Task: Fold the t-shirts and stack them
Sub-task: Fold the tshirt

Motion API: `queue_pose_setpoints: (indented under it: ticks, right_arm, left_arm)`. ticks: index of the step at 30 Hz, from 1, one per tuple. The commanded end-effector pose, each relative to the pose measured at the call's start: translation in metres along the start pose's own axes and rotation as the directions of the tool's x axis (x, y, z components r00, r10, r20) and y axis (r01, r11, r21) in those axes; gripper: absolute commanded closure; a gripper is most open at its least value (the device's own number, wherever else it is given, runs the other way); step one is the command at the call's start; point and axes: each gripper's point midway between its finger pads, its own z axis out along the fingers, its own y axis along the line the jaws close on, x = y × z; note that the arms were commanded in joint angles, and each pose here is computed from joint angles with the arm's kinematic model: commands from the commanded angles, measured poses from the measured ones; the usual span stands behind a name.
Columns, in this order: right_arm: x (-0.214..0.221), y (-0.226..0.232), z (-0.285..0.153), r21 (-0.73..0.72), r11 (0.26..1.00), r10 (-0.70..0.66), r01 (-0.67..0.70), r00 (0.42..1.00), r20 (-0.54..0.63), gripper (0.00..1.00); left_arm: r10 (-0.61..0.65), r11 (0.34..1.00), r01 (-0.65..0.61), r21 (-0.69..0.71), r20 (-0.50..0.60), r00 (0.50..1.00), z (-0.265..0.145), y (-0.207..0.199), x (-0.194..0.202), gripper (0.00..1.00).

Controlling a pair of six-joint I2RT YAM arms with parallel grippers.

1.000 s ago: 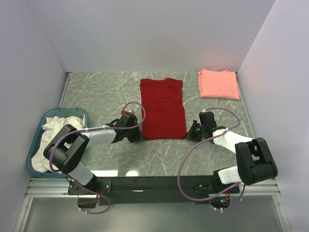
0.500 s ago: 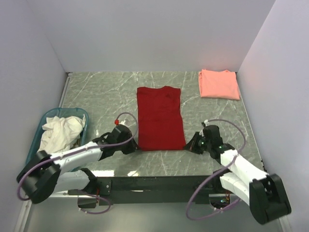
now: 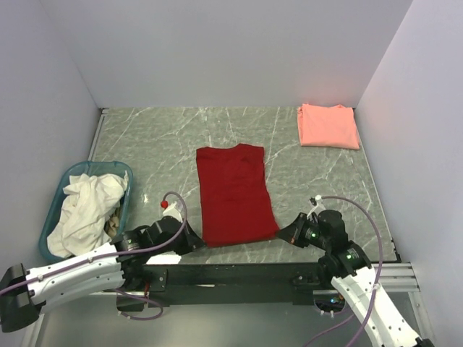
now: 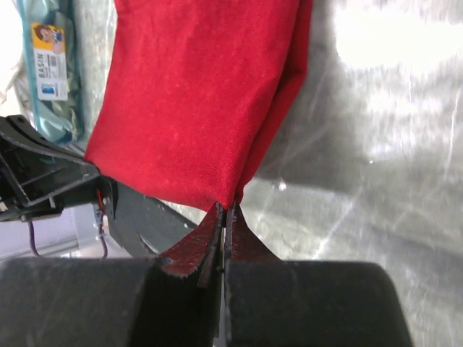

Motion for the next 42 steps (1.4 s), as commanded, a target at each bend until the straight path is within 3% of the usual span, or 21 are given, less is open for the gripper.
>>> queue_pose_setpoints:
  ticks: [1,6,15,30,42]
  right_arm:
    - [0.019,-0.012,-0.008,0.048,0.998,0.034,-0.031,0.998,-0.059,1.00]
    - [-0.001,0.005,-0.015,0.048,0.999,-0.003,0.004,1.000,-0.017,1.00]
    - [-0.078,0.064,-0.033,0.067,0.993,-0.104,0.095,0.984,0.145,1.00]
    - [-0.161,0.114,-0.005,0.110,0.983,-0.167,0.148,0.967,0.191,1.00]
    - [-0.234,0.129,0.042,0.118,0.986,-0.133,0.115,0.977,0.164,1.00]
  left_arm:
    - [-0.024,0.999,0.025,-0.047,0.029,0.999,-0.010,0.005,-0.002,0.99]
    - [-0.001,1.000,0.002,-0.024,0.082,0.997,-0.022,-0.017,-0.019,0.99]
    - [0.078,0.991,-0.051,-0.127,0.218,0.973,-0.042,-0.052,-0.065,1.00]
    - [0.156,0.983,-0.122,-0.134,0.287,0.945,-0.035,-0.098,-0.158,1.00]
    - [0.140,0.982,-0.092,-0.167,0.300,0.944,-0.010,-0.098,-0.233,1.00]
